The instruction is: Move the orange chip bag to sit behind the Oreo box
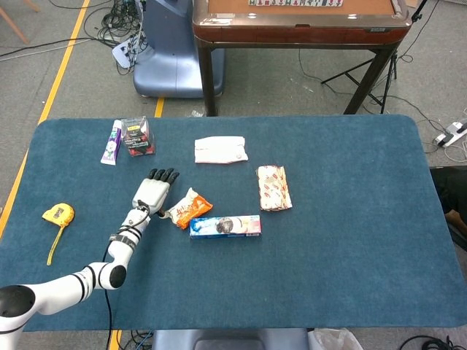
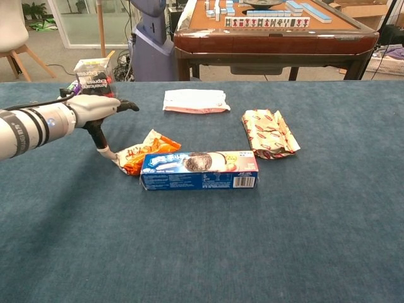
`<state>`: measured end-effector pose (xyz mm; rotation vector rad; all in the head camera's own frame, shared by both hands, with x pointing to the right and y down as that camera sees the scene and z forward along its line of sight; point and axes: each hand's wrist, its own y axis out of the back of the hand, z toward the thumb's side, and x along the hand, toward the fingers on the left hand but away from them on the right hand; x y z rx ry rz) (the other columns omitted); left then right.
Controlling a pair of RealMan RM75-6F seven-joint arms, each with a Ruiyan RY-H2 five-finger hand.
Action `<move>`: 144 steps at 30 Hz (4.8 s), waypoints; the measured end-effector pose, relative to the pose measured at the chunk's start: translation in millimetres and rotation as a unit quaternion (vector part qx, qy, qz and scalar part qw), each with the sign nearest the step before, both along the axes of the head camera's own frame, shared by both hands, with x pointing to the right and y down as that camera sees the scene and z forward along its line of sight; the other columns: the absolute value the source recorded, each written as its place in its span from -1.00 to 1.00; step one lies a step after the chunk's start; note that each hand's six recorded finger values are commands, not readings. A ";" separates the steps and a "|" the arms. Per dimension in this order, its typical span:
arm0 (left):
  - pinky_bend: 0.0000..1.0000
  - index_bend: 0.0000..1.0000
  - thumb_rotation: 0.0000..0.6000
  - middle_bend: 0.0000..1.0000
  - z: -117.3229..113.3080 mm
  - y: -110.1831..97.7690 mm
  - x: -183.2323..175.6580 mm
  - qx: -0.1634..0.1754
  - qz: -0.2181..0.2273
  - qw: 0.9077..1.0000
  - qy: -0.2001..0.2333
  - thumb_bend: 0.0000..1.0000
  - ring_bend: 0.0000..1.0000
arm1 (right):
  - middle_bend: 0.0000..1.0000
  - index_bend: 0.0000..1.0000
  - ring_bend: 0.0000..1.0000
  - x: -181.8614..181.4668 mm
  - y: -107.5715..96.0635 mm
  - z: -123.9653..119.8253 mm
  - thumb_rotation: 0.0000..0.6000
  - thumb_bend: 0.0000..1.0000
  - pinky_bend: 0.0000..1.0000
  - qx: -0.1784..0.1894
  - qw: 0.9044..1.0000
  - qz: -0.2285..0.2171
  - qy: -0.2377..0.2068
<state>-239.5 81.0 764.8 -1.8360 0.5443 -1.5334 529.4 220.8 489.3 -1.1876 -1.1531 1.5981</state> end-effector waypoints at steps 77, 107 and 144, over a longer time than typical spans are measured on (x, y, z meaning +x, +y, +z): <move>-1.00 -1.00 1.00 -1.00 1.7 4.8 78.6 -0.005 0.078 0.997 0.004 -0.98 -1.00 | -0.20 -0.36 -0.31 2.0 3.7 -6.1 1.00 -1.00 -0.02 0.006 1.000 -0.001 -0.008; -1.00 -1.00 1.00 -1.00 2.5 4.0 119.2 0.037 0.083 0.995 0.037 -0.98 -1.00 | -0.20 -0.36 -0.31 1.3 4.4 -5.6 1.00 -1.00 -0.02 0.005 1.000 -0.003 -0.011; -0.82 -1.00 1.00 -1.00 -52.7 5.6 86.2 0.072 0.047 0.994 0.065 -0.98 -1.00 | -0.20 -0.36 -0.31 -4.9 3.7 2.6 1.00 -1.00 -0.02 -0.010 1.000 -0.012 -0.004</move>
